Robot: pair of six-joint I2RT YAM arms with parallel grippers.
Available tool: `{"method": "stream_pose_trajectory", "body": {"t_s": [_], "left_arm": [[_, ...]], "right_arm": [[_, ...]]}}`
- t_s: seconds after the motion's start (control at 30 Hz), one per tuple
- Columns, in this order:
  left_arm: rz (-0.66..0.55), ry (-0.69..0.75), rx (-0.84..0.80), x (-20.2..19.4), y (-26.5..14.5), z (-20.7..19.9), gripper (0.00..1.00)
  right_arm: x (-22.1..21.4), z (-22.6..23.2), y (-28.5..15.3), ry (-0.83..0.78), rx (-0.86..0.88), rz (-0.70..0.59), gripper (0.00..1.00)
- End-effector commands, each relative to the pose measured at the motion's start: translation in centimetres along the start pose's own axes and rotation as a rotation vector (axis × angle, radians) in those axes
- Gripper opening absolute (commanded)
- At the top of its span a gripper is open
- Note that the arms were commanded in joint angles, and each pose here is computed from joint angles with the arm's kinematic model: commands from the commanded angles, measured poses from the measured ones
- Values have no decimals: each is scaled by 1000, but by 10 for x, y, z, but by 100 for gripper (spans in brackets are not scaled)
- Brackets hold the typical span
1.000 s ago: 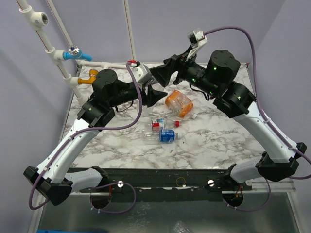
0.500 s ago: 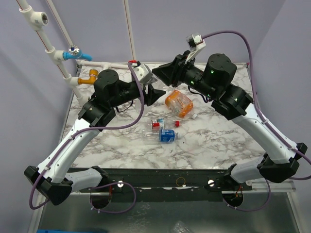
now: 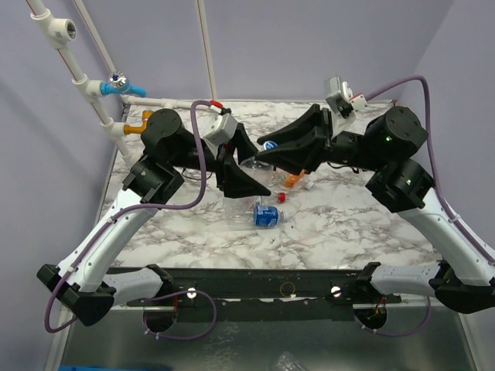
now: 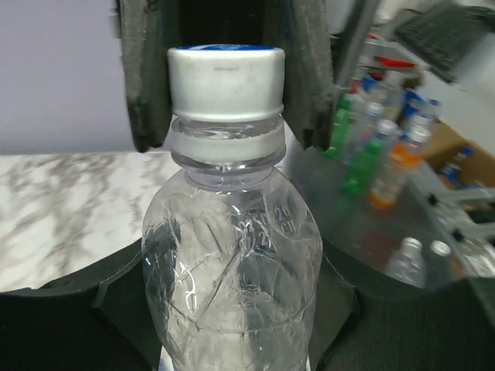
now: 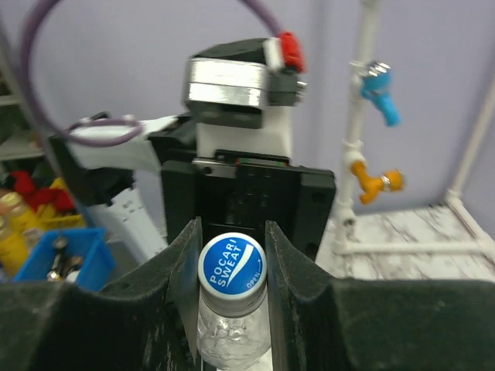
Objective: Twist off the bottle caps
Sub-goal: Unscrew the bottle cap from the plastic bottle.
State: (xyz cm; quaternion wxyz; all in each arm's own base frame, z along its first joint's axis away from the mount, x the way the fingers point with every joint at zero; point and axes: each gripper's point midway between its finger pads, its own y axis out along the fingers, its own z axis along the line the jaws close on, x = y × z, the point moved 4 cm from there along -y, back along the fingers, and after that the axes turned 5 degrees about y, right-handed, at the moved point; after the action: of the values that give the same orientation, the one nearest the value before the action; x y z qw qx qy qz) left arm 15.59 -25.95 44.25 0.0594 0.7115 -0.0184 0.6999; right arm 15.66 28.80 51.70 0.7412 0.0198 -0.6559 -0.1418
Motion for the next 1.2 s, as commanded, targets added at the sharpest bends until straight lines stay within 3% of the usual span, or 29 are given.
{"method": "stream_pose_trajectory", "body": {"t_s": [0.0, 0.07, 0.1, 0.17, 0.23, 0.33, 0.4, 0.6, 0.77, 0.93, 1.17], "left_arm": [[36, -109, -317, 10, -7, -49, 0], [38, -109, -336, 11, -7, -52, 0], [38, -107, -337, 11, -7, -52, 0], [33, -92, -329, 10, -7, -51, 0], [25, -76, -305, 10, -6, -49, 0], [16, -46, -243, 6, -5, -42, 0], [12, -19, -165, 2, -4, -31, 0], [41, 35, 185, -15, -6, 18, 0], [102, 80, 501, -34, -21, 65, 0], [149, 128, 622, -45, -31, 83, 0], [134, 114, 618, -41, -30, 81, 0]], "right_arm": [[-2, 57, -13, -100, 429, 22, 1], [-2, 56, -12, -97, 426, 24, 1], [-2, 53, -10, -95, 403, 22, 6], [-2, 43, -6, -89, 330, 11, 31], [2, 28, -1, -79, 207, -14, 63], [8, 3, 1, -71, 18, -62, 88], [13, -11, 1, -69, -88, -91, 97], [24, -45, 4, -26, -328, -102, 100], [12, -87, 14, 47, -576, -23, 100], [-6, -106, 26, 111, -647, -4, 100], [-17, -108, 35, 163, -625, -19, 98]]}}
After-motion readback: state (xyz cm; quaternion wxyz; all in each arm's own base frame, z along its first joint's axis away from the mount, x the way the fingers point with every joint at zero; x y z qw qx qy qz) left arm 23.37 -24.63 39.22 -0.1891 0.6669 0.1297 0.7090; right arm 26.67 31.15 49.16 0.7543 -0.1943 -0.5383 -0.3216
